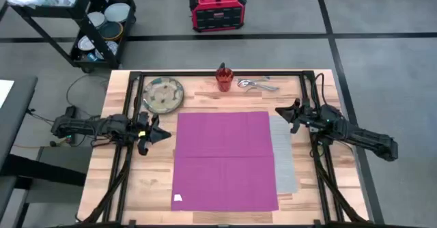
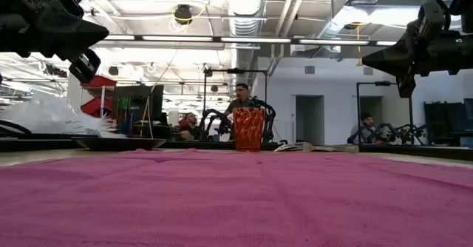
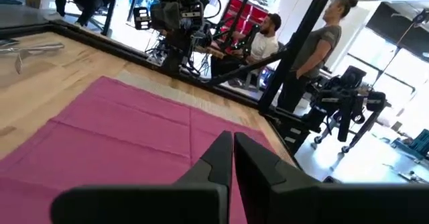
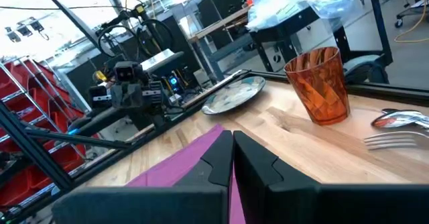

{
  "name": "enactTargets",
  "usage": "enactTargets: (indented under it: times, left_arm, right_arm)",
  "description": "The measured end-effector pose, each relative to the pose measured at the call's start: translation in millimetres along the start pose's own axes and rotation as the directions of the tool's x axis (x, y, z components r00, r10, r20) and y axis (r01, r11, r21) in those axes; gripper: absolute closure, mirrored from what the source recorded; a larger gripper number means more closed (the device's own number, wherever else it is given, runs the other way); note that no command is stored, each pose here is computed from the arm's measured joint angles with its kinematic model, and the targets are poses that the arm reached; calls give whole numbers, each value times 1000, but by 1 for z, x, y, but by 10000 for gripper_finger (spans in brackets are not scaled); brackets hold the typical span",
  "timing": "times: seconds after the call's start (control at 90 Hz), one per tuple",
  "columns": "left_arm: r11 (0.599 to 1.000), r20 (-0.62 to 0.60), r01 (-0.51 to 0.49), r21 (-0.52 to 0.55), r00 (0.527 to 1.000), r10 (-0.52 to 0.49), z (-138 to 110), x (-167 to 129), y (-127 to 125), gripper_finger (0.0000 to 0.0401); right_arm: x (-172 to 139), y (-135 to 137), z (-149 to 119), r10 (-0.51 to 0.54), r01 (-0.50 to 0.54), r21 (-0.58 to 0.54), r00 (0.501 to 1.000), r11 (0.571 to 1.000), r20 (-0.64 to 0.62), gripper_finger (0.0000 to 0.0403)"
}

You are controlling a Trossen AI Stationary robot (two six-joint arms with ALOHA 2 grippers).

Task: Set table place
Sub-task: Fold the pink table napkin

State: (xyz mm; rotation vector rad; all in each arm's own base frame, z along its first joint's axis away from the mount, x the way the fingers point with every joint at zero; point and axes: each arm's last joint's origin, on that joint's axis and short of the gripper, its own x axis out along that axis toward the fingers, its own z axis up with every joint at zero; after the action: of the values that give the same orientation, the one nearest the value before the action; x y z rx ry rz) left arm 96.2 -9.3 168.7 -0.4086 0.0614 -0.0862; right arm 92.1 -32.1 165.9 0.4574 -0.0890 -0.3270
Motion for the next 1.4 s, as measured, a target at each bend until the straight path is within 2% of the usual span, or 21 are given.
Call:
enactTargets:
  times: [0.4,0.689,0.967,1.178,1.256,1.333,1.4]
  left_arm:
    - [1000,-2,2,5,1000,-1,0,0,0,401]
    - [998,-1,-4,-67,1000,4,0,0,0,401]
    - [981,5,-14,-194,1000,16,0,0,1,401]
    - [959,60,-95,-267,992,115,2,0,3,401]
    - [949,72,-108,-296,988,135,3,0,4,401]
    - [939,76,-110,-326,987,142,3,0,4,401]
    - [930,75,-108,-350,987,143,3,0,4,401]
  right_arm:
    - [0,0,0,0,0,0,1000,1000,0,403]
    - [0,0,0,0,0,0,1000,1000,0,403]
    - [0,0,0,0,0,0,1000,1000,0,403]
    - [0,0,0,0,0,-2,1000,1000,0,403]
    - [0,0,1,-13,14,-131,1000,991,11,403]
    - [0,-1,2,-32,40,-295,999,955,29,403]
    - [0,-2,3,-36,47,-373,999,927,36,403]
